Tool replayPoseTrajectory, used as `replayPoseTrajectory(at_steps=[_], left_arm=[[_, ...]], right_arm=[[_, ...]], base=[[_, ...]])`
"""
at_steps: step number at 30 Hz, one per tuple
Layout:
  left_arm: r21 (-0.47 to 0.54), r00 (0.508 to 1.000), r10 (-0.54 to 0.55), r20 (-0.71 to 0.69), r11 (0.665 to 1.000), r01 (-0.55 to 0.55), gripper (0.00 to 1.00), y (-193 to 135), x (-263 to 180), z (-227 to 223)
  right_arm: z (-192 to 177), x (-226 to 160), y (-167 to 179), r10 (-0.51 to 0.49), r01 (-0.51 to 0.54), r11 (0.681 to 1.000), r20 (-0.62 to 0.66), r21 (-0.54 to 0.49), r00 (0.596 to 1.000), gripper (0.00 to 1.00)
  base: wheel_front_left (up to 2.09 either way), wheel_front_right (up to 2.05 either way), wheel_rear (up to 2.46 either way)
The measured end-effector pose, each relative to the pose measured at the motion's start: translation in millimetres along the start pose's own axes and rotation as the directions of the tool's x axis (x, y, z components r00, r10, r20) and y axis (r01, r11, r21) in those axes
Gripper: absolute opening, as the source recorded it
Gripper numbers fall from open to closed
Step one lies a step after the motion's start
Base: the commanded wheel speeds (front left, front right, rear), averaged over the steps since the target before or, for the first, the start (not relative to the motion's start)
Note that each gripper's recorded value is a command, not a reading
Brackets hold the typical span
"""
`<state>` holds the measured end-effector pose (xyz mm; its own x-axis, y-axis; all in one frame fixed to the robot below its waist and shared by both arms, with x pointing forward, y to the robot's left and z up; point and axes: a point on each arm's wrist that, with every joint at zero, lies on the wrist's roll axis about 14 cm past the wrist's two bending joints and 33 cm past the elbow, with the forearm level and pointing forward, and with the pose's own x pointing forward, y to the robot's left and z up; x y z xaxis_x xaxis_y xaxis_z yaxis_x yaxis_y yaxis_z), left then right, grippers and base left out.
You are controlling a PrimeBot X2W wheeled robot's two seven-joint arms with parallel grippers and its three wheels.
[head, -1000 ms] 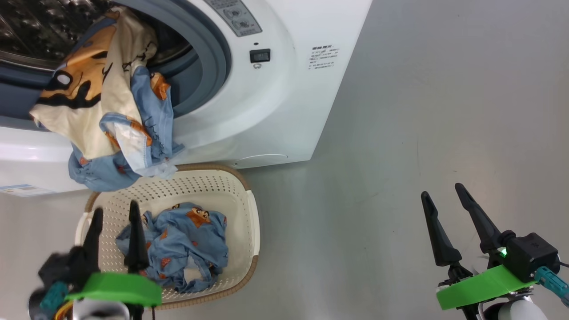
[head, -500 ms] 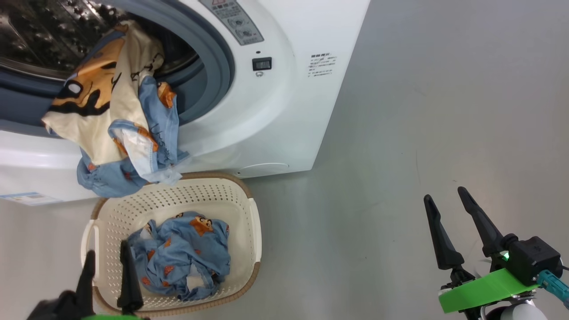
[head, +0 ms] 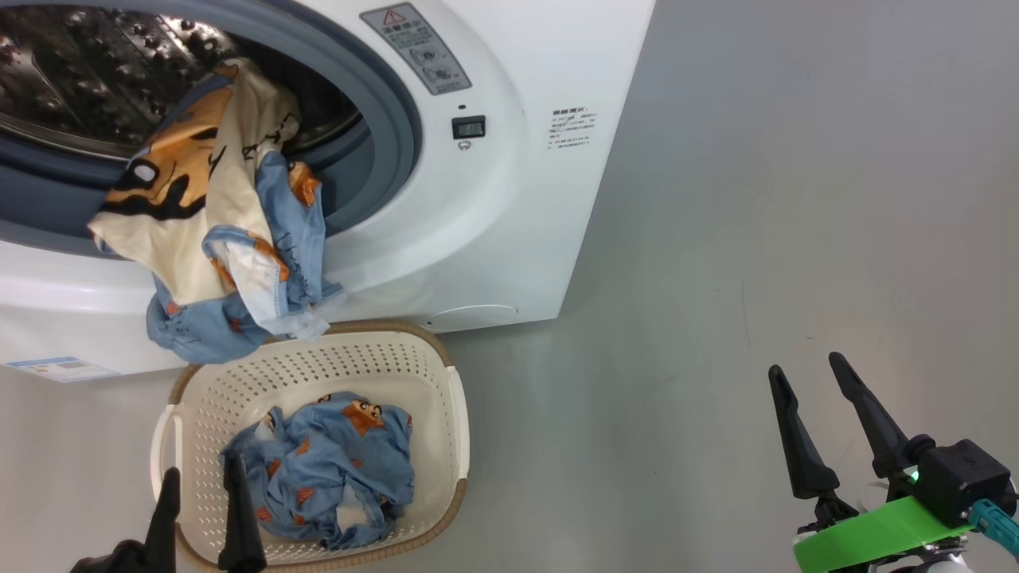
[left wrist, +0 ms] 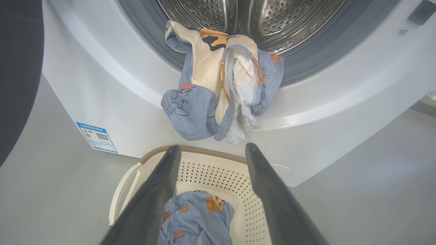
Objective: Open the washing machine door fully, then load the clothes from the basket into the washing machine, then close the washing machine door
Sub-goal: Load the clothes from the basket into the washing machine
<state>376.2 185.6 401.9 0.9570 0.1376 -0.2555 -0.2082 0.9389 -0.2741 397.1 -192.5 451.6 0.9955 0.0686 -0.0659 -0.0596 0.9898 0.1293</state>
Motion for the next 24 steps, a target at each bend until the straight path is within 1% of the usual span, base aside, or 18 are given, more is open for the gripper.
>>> replayPoseTrajectory(at_steps=[8, 14, 24], left_arm=[[-0.026, 0.999, -0.032, -0.013, 0.999, 0.031, 1.0, -13, 7, -2], [-0.063, 0.997, -0.08, 0.004, 0.995, 0.08, 1.0, -37, 35, 7], [-0.08, 0.993, -0.105, -0.046, 0.992, 0.101, 1.0, -56, 68, -9]], right_arm=[[-3, -1, -1, -0.003, 0.003, 1.0, -0.009, 0.001, 1.0, 1.0], [-8, -2, 3, 0.001, -0.001, 1.0, -0.022, 0.009, 1.0, 1.0], [-10, -7, -7, -0.035, 0.035, 0.999, -0.032, 0.004, 0.999, 1.0]], base=[[0.0, 0.0, 0.0], [0.0, 0.0, 0.0], [0.0, 0.0, 0.0]])
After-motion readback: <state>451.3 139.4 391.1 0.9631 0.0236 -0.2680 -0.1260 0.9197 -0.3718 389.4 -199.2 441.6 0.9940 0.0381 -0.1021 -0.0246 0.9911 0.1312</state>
